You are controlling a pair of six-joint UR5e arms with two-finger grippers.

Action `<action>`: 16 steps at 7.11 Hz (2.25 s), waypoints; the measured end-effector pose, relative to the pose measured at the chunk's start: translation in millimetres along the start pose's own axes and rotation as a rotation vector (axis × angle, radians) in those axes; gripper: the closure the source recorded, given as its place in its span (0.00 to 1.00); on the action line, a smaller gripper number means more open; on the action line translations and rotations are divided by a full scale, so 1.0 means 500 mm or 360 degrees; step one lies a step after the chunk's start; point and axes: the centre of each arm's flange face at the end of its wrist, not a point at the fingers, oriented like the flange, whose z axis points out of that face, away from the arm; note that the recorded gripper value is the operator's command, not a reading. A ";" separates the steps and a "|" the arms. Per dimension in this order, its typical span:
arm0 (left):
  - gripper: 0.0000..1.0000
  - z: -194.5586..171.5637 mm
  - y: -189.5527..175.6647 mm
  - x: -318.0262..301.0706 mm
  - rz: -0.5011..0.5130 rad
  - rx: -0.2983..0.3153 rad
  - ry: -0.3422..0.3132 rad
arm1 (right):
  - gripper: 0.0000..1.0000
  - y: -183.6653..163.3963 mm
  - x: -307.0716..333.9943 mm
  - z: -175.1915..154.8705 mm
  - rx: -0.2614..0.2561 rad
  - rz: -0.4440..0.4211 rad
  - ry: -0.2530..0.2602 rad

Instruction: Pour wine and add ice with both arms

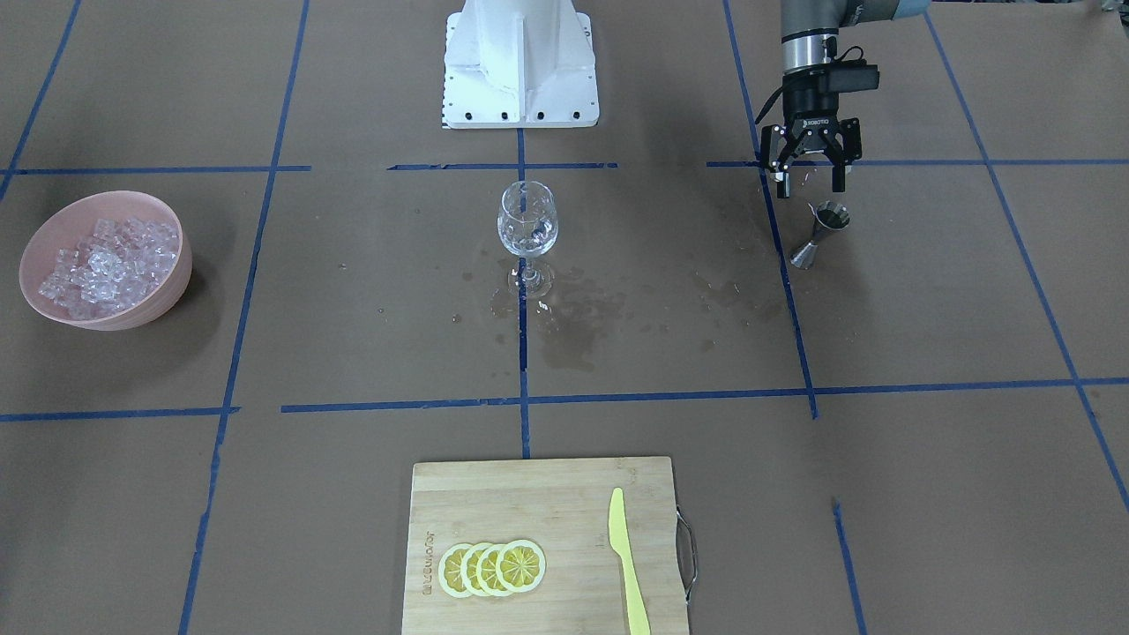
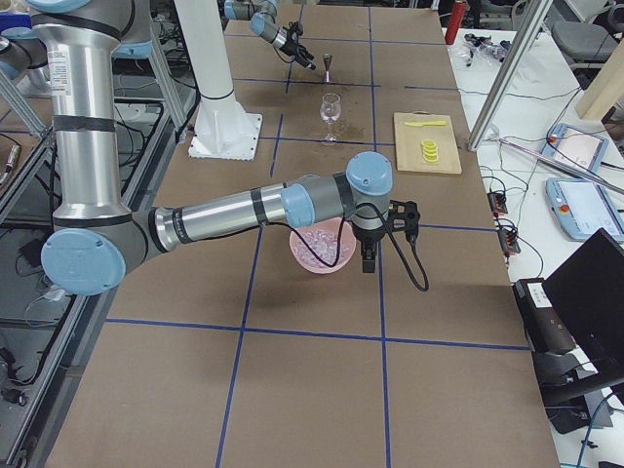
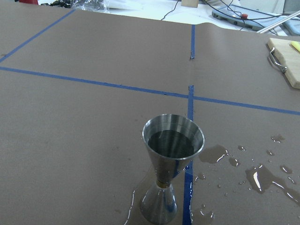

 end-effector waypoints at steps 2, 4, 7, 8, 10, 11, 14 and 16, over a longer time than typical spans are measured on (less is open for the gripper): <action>0.03 0.034 0.038 0.007 0.0050 0.0141 0.0009 | 0.00 0.000 -0.035 0.021 -0.0036 0.0021 -0.0006; 0.04 0.055 0.058 0.005 0.0084 0.0227 0.0014 | 0.00 0.000 -0.060 0.026 -0.0047 0.0011 -0.0019; 0.06 0.080 0.071 0.010 0.0107 0.0344 0.0022 | 0.00 0.005 -0.069 0.019 -0.0033 0.0003 -0.0016; 0.06 0.091 0.071 0.017 0.0100 0.0370 0.0017 | 0.00 0.008 -0.073 0.015 -0.0028 0.0002 -0.0019; 0.07 0.119 0.062 0.014 0.0096 0.0430 -0.0010 | 0.00 0.018 -0.087 0.006 -0.0031 -0.0001 -0.0025; 0.12 0.131 0.059 0.020 0.0086 0.0452 -0.0020 | 0.00 0.026 -0.108 0.000 -0.0043 0.0010 -0.0021; 0.31 0.146 0.062 0.027 0.0082 0.0471 -0.0030 | 0.00 0.041 -0.152 0.001 -0.0058 0.0077 0.0017; 0.45 0.151 0.061 0.023 0.0085 0.0477 -0.0038 | 0.00 0.047 -0.180 0.007 -0.0063 0.0100 0.0019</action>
